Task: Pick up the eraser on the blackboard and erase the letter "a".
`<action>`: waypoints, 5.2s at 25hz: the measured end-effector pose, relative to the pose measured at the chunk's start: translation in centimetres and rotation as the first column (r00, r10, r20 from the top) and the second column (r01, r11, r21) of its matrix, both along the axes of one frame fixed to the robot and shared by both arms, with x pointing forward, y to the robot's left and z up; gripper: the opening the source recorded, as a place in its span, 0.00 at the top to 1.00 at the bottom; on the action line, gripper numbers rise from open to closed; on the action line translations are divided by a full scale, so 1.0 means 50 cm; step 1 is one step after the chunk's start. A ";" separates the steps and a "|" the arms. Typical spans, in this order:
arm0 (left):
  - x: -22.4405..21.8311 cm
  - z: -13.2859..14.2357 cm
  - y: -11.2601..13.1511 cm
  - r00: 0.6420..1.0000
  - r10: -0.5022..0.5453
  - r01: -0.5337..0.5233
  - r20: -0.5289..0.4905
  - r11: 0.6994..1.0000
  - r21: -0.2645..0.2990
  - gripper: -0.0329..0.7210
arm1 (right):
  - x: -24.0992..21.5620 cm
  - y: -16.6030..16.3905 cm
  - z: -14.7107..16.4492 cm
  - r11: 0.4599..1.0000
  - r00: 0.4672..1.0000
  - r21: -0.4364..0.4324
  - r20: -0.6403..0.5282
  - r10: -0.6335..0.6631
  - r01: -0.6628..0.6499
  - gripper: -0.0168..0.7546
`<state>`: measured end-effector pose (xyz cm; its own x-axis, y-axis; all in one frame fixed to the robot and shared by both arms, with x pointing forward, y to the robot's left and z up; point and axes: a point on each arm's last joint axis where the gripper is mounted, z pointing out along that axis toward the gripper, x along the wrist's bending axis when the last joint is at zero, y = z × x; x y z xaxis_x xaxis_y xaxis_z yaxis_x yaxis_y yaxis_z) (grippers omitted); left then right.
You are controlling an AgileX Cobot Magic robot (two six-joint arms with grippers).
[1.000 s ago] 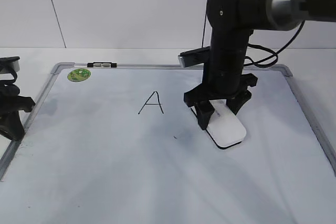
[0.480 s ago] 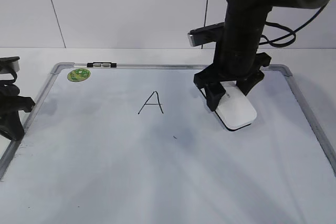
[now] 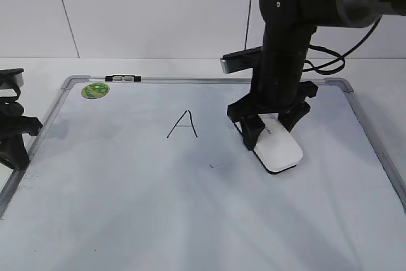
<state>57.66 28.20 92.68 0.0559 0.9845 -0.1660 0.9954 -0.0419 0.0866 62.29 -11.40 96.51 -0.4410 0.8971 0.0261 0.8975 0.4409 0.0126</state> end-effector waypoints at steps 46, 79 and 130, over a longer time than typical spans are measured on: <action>0.001 -0.001 0.000 1.000 0.002 -0.002 0.002 1.000 -0.001 0.92 | 0.004 -0.007 -0.009 0.997 1.000 -0.077 0.027 -0.008 0.010 0.25; 0.001 -0.001 -0.002 1.000 0.009 -0.009 0.002 1.000 -0.009 0.92 | -0.029 -0.293 0.041 0.927 0.926 0.001 0.027 -0.376 0.376 0.25; 0.001 -0.001 -0.002 1.000 0.010 -0.010 0.003 1.000 -0.012 0.91 | -0.016 -0.301 0.044 0.920 0.921 -0.051 0.046 -0.387 0.389 0.17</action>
